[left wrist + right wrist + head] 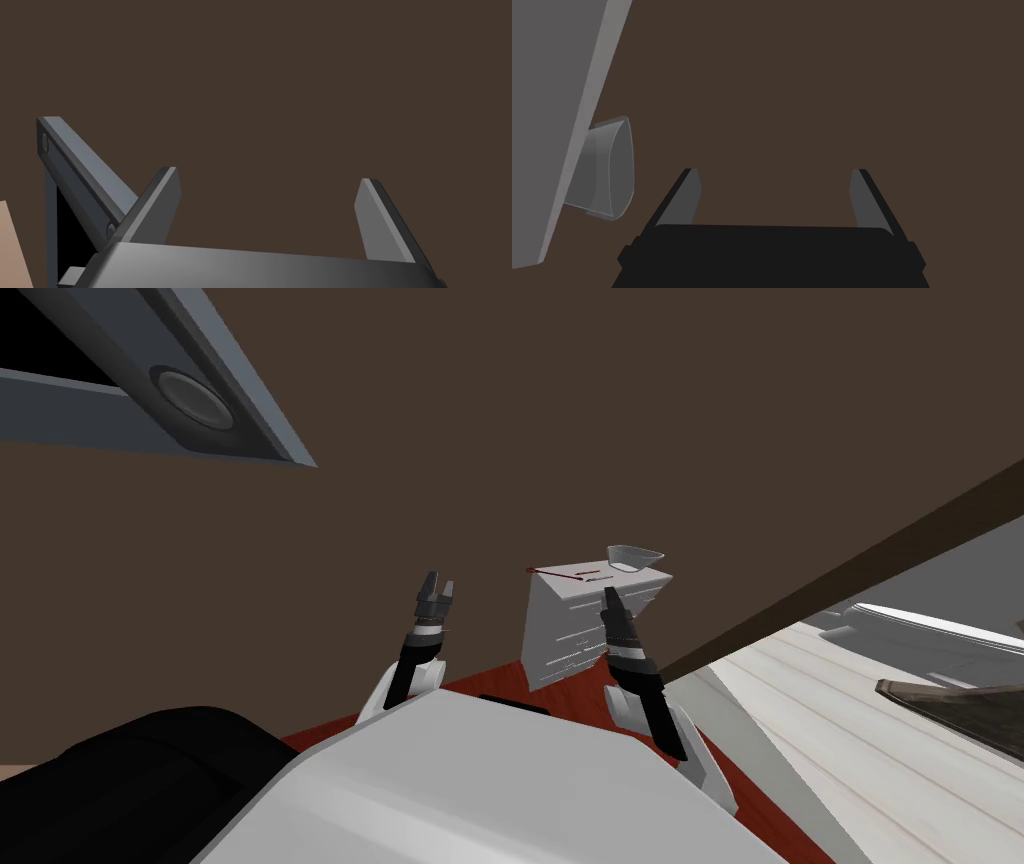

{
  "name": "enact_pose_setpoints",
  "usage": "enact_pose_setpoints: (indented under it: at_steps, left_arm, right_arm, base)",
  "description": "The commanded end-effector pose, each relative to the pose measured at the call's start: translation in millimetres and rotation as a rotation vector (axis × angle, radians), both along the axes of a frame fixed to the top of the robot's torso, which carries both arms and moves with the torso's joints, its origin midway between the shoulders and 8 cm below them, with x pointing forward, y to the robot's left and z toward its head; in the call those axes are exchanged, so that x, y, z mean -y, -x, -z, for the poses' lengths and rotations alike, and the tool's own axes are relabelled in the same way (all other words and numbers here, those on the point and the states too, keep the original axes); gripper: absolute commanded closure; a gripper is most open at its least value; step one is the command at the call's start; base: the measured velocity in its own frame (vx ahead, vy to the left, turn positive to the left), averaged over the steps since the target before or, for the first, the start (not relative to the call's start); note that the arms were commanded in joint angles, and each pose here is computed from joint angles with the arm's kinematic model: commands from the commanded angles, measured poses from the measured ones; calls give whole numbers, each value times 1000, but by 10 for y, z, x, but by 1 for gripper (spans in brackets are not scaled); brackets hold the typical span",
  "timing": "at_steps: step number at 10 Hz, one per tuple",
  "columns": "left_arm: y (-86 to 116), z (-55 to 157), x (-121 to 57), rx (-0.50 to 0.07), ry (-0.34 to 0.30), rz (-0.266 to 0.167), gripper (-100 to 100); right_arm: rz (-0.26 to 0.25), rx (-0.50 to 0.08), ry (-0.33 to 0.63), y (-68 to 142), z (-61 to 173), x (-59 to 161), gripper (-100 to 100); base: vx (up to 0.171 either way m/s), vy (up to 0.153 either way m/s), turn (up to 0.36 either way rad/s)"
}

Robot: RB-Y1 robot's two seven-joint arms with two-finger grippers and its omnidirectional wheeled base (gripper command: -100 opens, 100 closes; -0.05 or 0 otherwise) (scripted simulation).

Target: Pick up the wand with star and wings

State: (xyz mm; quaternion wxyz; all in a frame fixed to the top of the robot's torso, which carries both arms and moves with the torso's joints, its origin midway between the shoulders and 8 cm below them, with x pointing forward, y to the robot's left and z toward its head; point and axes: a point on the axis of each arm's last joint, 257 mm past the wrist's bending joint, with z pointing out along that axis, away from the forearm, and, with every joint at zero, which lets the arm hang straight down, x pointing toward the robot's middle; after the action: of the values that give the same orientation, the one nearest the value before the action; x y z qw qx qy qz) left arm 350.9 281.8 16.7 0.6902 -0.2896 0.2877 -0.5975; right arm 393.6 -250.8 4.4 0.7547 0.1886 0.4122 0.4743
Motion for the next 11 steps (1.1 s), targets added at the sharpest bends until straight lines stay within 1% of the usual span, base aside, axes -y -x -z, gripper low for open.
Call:
enact_pose_setpoints:
  at_steps: [1, 4, 5, 7, 8, 10, 11]
  left_arm:
    - [0, 0, 0, 0, 0, 0, 0]
    - [0, 0, 0, 0, 0, 0, 0]
    - [0, 0, 0, 0, 0, 0, 0]
    - [0, 0, 0, 0, 0, 0, 0]
    - [0, 0, 0, 0, 0, 0, 0]
    - [0, 0, 0, 0, 0, 0, 0]
    - [0, 0, 0, 0, 0, 0, 0]
  right_arm:
    - [30, 11, 96, -80, 16, -22, -100]
    - [95, 22, 281, -311, 78, -62, -100]
    - [97, 22, 289, -312, 83, -70, -100]
    - [145, 24, 426, -513, 161, -96, -100]
    - [147, 24, 434, -515, 166, -103, -100]
    - [196, 21, 575, -734, 266, -114, -100]
    - [200, 22, 593, -751, 277, -129, -100]
  base:
    - [-112, 171, 100]
    - [-123, 184, 85]
    - [-62, 120, 26]
    - [-59, 118, 98]
    - [-56, 111, 32]
    - [-70, 103, 95]
    - [-62, 93, 50]
